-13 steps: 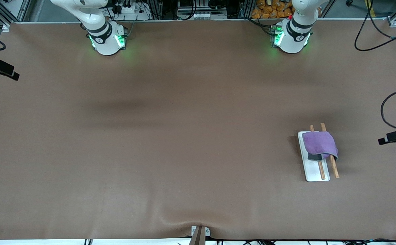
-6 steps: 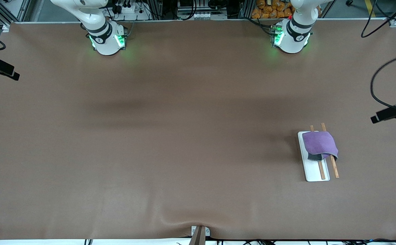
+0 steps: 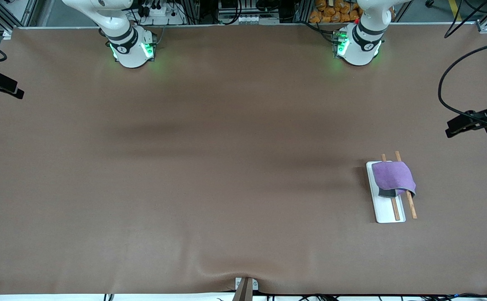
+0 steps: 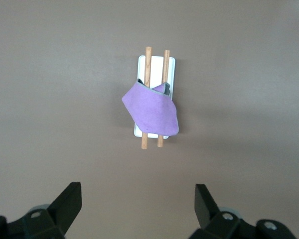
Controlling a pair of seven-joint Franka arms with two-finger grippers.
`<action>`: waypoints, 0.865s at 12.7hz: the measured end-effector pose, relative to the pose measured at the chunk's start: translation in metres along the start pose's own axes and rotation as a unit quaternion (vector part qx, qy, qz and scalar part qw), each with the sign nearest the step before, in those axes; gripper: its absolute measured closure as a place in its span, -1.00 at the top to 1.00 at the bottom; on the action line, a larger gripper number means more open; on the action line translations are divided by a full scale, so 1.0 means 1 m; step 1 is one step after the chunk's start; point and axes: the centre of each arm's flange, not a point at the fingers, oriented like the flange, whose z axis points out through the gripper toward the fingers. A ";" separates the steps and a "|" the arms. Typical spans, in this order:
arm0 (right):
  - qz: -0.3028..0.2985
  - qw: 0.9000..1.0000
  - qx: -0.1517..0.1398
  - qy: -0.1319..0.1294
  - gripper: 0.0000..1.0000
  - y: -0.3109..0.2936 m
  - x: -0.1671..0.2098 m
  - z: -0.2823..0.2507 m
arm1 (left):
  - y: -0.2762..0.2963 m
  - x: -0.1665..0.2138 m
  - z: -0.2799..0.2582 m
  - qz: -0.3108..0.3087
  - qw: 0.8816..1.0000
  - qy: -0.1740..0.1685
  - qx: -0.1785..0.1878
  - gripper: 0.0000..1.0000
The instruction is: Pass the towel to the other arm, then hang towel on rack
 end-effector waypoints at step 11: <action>-0.002 1.000 0.001 0.004 1.00 -0.003 0.001 -0.001 | 0.017 -0.043 -0.017 -0.031 0.999 -0.020 0.010 1.00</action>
